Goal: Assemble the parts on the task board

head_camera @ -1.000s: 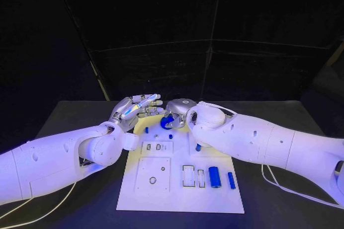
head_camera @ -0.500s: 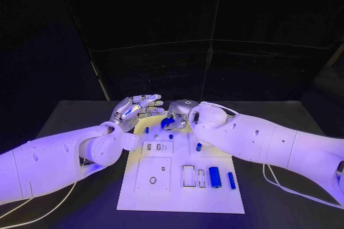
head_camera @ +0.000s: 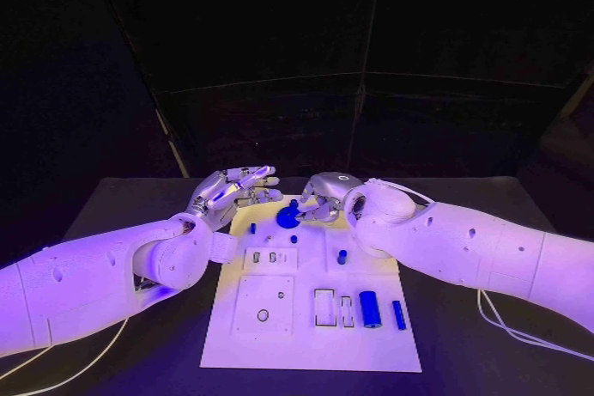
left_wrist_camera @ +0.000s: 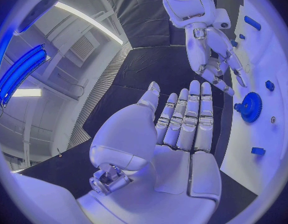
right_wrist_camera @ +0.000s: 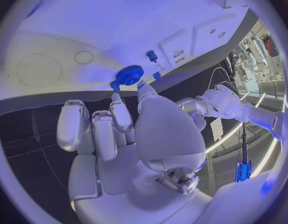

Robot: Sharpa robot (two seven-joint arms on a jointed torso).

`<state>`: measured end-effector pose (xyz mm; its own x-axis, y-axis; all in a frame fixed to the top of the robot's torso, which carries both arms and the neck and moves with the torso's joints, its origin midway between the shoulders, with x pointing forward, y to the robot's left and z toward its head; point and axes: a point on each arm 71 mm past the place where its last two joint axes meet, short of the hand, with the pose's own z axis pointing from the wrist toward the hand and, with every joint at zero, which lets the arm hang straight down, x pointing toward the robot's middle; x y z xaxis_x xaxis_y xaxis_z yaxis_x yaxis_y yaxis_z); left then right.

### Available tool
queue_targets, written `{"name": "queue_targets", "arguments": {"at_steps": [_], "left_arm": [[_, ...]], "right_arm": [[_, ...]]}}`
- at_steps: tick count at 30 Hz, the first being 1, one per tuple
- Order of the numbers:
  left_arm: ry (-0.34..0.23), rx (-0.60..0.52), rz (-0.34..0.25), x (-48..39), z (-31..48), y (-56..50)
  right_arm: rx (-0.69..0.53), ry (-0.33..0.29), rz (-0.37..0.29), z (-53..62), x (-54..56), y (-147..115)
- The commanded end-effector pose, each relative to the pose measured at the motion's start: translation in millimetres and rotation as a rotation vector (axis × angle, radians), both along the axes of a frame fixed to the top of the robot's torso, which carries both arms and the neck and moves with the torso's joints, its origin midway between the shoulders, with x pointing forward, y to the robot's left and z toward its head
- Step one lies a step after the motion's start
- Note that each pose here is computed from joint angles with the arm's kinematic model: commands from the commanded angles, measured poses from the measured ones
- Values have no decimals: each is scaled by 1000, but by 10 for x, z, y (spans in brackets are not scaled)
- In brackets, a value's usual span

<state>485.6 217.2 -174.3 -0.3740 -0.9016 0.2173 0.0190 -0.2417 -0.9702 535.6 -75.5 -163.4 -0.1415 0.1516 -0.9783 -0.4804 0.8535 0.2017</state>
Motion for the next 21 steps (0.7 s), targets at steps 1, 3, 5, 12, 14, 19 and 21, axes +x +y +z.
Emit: {"name": "queue_targets", "arguments": {"at_steps": [1, 3, 5, 12, 14, 19, 21], "left_arm": [[-11, -3, -6, 4, 20, 23], [-11, -2, -4, 4, 20, 35], [-11, -1, -3, 5, 20, 40], [-12, -3, -6, 16, 14, 18], [-12, -3, -8, 23, 8, 3], [-8, -4, -13, 29, -9, -23], [-7, -4, -13, 30, -15, -26]], "right_arm": [[153, -97, 54, 148, -103, -114], [170, -105, 58, 172, -151, -238], [179, -101, 53, 186, -197, -405], [285, 69, -27, 132, -225, -1137], [312, 88, -35, 128, -219, -1322], [328, 69, -30, 135, -180, -1672], [325, 66, -36, 127, -155, -1759]]}}
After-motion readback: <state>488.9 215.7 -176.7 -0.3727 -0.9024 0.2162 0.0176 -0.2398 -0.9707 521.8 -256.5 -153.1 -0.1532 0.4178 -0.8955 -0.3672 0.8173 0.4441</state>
